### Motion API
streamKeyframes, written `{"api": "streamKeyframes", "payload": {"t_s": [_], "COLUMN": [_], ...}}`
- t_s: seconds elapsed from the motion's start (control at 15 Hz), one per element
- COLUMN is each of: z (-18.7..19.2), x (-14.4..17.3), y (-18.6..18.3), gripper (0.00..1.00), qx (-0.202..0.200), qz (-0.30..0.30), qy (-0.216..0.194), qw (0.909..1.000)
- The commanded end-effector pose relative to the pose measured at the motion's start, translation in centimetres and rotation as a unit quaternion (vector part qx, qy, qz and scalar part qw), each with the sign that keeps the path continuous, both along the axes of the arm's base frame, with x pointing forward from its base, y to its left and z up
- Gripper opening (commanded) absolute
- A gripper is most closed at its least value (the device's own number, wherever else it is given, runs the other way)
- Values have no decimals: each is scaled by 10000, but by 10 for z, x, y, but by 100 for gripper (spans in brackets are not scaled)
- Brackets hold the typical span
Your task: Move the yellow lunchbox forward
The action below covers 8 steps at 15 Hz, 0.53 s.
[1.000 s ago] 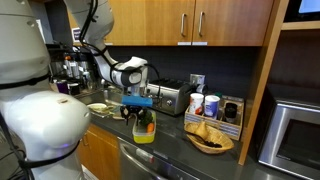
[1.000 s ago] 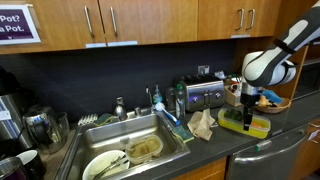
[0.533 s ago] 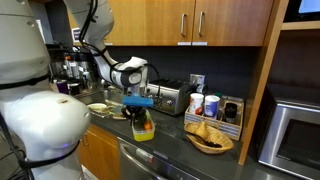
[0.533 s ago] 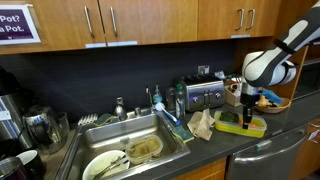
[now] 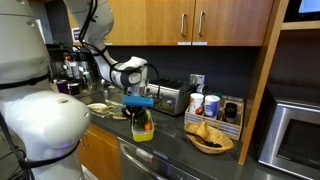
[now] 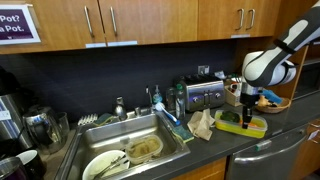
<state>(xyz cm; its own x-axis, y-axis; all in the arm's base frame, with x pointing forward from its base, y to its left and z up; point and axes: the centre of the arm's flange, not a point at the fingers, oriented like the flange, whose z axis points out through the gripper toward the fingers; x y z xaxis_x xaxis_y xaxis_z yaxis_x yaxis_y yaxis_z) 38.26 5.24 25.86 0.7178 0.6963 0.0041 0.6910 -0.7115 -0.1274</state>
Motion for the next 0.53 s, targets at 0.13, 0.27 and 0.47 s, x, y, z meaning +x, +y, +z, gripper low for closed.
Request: {"api": "streamKeyframes", "payload": {"t_s": [0.13,0.27,0.47], "z": [6,8,10], "x": [2,6,15], "y": [-1,-5,-12], "gripper": [2,2,2], "qx": [154,141,138], "qz": [-19,40,30], "qy": [-255,-311,-449], "qw": [9996,9994,9989]}}
